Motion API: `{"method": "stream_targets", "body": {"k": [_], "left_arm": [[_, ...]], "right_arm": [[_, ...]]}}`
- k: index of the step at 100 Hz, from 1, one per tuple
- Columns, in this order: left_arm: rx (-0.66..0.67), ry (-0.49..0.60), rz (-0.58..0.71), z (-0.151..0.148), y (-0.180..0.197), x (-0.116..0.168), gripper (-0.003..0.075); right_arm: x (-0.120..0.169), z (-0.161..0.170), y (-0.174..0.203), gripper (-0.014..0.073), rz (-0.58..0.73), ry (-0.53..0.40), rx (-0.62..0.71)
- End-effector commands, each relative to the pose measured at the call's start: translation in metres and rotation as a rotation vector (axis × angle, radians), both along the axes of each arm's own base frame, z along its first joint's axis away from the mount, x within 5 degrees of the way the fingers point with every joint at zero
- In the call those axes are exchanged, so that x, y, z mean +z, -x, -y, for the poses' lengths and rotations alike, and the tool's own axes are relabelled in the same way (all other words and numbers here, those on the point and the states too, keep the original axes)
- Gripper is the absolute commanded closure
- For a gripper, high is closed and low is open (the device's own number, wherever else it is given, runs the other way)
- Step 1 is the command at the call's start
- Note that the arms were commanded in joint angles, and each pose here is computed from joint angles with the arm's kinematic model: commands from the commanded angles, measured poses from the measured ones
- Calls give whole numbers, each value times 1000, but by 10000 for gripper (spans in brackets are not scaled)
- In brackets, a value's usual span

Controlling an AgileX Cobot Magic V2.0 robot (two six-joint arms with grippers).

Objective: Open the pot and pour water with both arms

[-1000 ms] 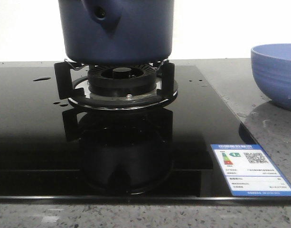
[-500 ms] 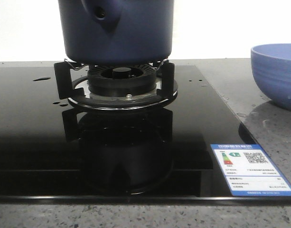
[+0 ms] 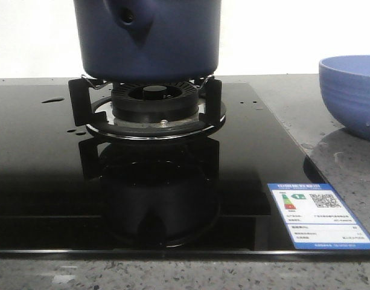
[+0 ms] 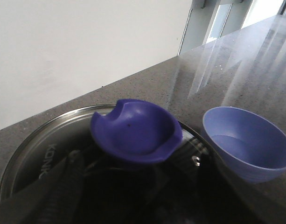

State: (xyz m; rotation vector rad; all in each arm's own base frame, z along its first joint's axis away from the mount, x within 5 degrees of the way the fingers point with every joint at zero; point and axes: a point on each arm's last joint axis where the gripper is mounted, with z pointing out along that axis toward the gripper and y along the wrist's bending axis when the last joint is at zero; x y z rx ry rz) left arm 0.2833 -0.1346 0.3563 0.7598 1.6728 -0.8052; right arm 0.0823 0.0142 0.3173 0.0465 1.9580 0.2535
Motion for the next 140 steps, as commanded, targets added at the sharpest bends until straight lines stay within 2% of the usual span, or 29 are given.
{"method": "stream_targets", "body": {"k": [1, 23, 51, 75, 96, 117, 140], "left_arm": [[-2, 44, 73, 9, 1, 22, 246], [3, 24, 76, 26, -11, 19, 246], [10, 6, 87, 28, -16, 15, 251], [9, 11, 87, 28, -16, 16, 374], [7, 40, 94, 26, -14, 23, 386], [32, 69, 177, 10, -13, 51, 386], [133, 74, 235, -25, -12, 69, 386]], "right_arm": [[16, 1, -3, 120, 86, -10, -13], [16, 1, -3, 120, 86, -12, -12], [16, 0, -3, 120, 81, -14, -10], [16, 0, -3, 120, 78, -13, -10], [16, 0, -2, 120, 67, -13, -4], [29, 0, -14, 120, -17, 25, 16], [45, 6, -58, 120, -157, 39, -21]]}}
